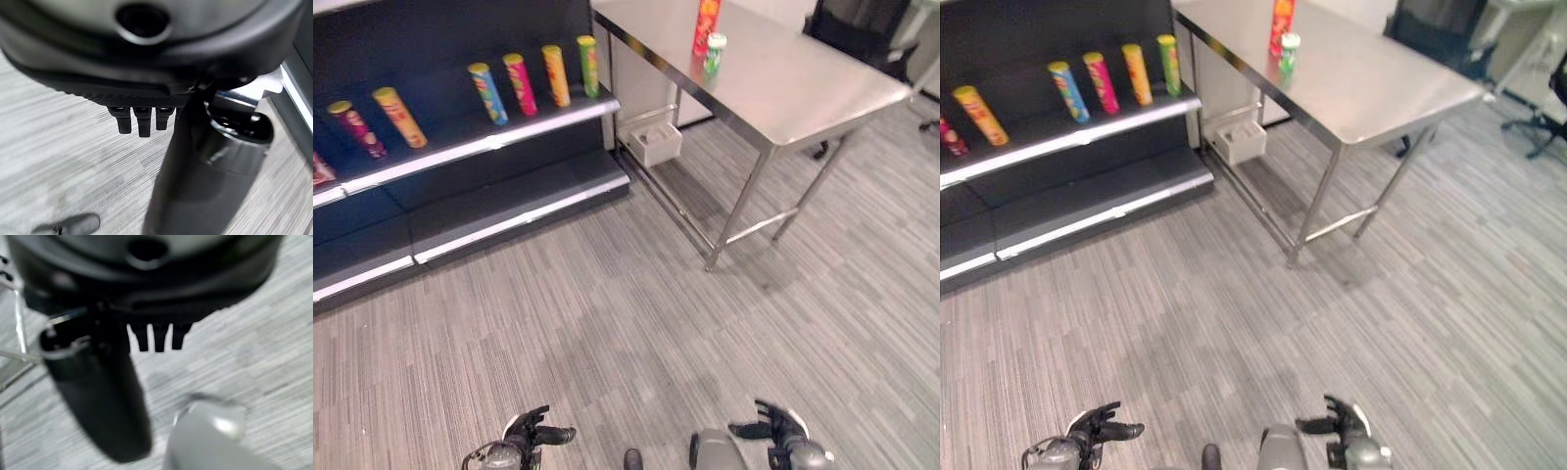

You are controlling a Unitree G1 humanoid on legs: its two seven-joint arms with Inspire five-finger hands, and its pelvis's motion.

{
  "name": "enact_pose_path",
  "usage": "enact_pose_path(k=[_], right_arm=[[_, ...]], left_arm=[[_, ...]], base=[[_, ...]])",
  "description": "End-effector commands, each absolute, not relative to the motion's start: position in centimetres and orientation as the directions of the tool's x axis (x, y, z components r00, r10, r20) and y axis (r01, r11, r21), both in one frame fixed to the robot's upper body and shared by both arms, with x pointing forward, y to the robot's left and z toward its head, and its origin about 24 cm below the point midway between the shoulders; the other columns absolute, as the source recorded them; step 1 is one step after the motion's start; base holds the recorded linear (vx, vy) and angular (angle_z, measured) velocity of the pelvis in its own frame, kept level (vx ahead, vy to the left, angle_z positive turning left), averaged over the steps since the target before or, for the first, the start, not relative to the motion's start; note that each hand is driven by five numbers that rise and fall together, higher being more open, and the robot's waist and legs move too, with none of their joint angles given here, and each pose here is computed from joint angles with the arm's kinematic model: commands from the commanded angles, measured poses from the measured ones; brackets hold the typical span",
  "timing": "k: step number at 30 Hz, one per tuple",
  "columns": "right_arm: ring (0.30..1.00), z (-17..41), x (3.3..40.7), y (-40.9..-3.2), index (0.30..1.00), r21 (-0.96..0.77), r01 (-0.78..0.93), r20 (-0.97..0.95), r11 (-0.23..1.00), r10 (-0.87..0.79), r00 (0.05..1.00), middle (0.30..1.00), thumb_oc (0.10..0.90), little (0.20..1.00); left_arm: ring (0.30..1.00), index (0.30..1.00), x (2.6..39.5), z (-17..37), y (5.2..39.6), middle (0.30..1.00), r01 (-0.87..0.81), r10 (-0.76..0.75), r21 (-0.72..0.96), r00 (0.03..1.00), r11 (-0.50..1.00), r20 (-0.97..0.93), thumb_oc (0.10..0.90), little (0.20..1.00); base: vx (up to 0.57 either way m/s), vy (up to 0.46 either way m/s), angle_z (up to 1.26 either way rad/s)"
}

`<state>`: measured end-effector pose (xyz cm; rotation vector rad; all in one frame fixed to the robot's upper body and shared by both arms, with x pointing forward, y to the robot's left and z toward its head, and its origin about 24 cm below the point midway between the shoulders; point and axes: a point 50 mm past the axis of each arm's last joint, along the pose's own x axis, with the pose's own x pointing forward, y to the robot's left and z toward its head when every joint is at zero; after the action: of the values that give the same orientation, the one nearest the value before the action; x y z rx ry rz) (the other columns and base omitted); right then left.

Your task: Put the goods on the table back onto the shelves and tidy them up.

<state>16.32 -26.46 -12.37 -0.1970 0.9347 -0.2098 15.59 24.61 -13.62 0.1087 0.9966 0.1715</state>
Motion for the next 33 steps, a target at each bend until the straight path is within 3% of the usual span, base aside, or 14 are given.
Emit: enact_pose_path(k=[1,7,13,24,33], right_arm=[[0.9,-12.8,15.0,-27.2,0.9,-0.279,0.12,-0.79,0.953,-0.299,0.535,0.9,0.8,0.9],[0.9,-13.5,12.1,-28.2,0.9,-0.294,0.132,-0.823,0.947,-0.321,0.469,0.9,0.8,0.9],[0.9,-13.0,12.9,-28.8,0.9,-0.292,0.176,-0.807,0.94,-0.341,0.481,0.9,0.8,0.9],[0.9,-12.7,14.7,-27.7,0.9,-0.299,0.099,-0.79,0.949,-0.305,0.532,0.9,0.8,0.9],[0.9,-12.4,15.6,-27.4,0.9,-0.291,0.127,-0.771,0.948,-0.312,0.555,0.9,0.8,0.9]], left_arm=[[0.9,0.9,15.2,-13.3,25.5,0.9,-0.076,0.22,0.215,0.557,0.974,-0.8,0.8,0.9],[0.9,0.9,16.3,-13.2,23.5,0.9,-0.008,0.151,0.183,0.603,0.983,-0.784,0.8,0.9],[0.9,0.9,15.7,-13.5,23.4,0.9,0.011,0.152,0.194,0.578,0.981,-0.802,0.8,0.9],[0.9,0.9,12.0,-14.9,24.3,0.9,-0.049,0.199,0.199,0.474,0.979,-0.858,0.8,0.9],[0.9,0.9,14.0,-13.6,25.8,0.9,-0.077,0.237,0.232,0.534,0.97,-0.812,0.8,0.9]], base=[[0.51,-0.053,0.74],[0.55,-0.135,0.73],[0.39,-0.196,-0.03],[0.39,0.163,-0.93],[0.1,0.108,-0.26]])
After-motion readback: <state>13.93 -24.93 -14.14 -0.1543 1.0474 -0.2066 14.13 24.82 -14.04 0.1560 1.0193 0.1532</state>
